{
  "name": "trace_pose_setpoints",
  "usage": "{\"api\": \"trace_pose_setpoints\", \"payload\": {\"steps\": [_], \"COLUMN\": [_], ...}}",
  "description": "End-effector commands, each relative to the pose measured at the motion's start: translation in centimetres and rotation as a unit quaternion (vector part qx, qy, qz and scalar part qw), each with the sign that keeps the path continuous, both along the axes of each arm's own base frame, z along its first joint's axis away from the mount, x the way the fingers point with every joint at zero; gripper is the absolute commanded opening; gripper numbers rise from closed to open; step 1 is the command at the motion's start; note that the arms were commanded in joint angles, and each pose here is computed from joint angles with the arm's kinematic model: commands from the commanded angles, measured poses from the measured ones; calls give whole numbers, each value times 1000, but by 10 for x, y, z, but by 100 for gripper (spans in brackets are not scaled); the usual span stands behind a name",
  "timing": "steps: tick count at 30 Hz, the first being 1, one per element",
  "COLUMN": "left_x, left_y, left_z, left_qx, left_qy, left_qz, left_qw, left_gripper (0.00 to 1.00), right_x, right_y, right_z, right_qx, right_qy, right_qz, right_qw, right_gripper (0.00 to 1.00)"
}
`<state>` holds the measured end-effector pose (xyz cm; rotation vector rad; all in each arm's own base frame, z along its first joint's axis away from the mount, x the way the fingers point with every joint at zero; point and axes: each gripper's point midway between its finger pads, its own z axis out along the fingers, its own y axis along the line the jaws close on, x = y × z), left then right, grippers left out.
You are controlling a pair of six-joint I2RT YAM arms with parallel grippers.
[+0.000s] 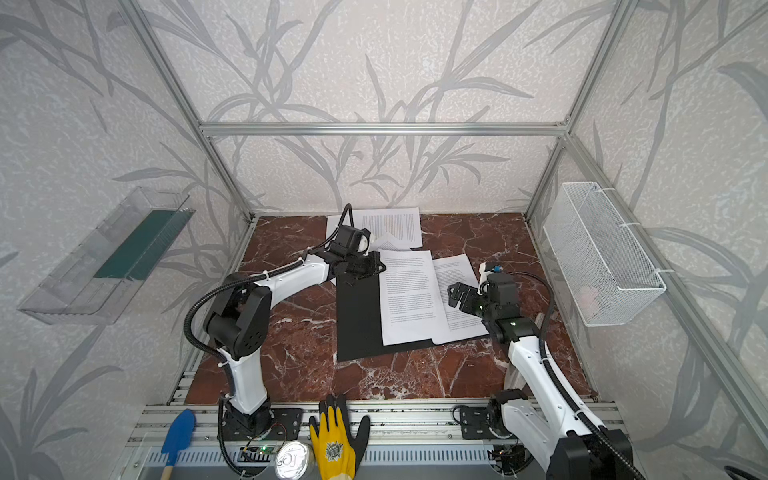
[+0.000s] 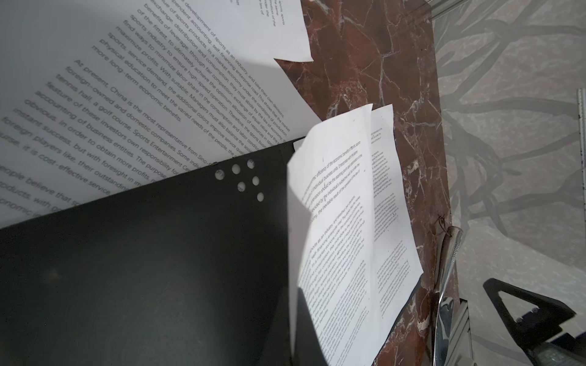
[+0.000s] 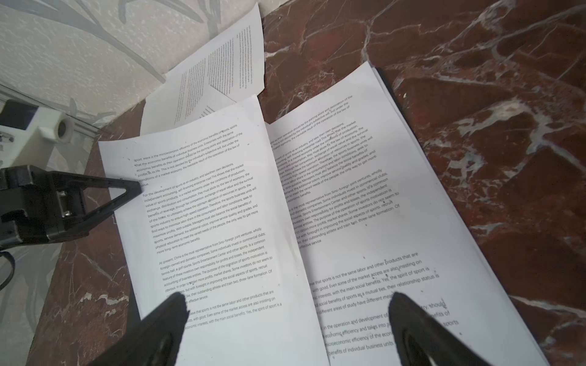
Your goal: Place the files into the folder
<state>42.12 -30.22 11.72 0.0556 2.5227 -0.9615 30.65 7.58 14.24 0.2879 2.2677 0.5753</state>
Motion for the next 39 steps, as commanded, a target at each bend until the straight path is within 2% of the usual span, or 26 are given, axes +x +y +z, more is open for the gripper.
{"api": "trace_pose_setpoints", "payload": {"steps": [1,13,23,25,28,31,34,37,39], "left_x": [10,35,39,39,40,40,40,40,41], "left_y": [-4,17,22,22,22,22,23,23,23], "left_z": [5,-38,-62,-66,-69,-71,-72,-71,-69], "left_qx": [-19,-37,-28,-27,-26,-26,-26,-29,-33], "left_qy": [-18,13,29,32,34,36,36,36,35], "left_qz": [-15,11,15,15,17,17,17,17,17], "left_qw": [1000,999,999,999,999,999,999,999,999], "left_gripper": [0,0,0,0,0,0,0,0,0], "right_x": [11,39,45,44,44,44,44,43,42], "right_y": [15,55,83,88,91,91,90,88,88], "right_z": [-10,-64,-60,-60,-58,-56,-55,-52,-50], "right_qx": [21,28,35,40,45,45,44,43,42], "right_qy": [4,74,65,65,65,61,61,58,55], "right_qz": [32,95,152,162,166,167,163,160,161], "right_qw": [999,992,986,984,983,983,984,984,984], "right_gripper": [99,100,97,93,78,68,52,44,35]}}
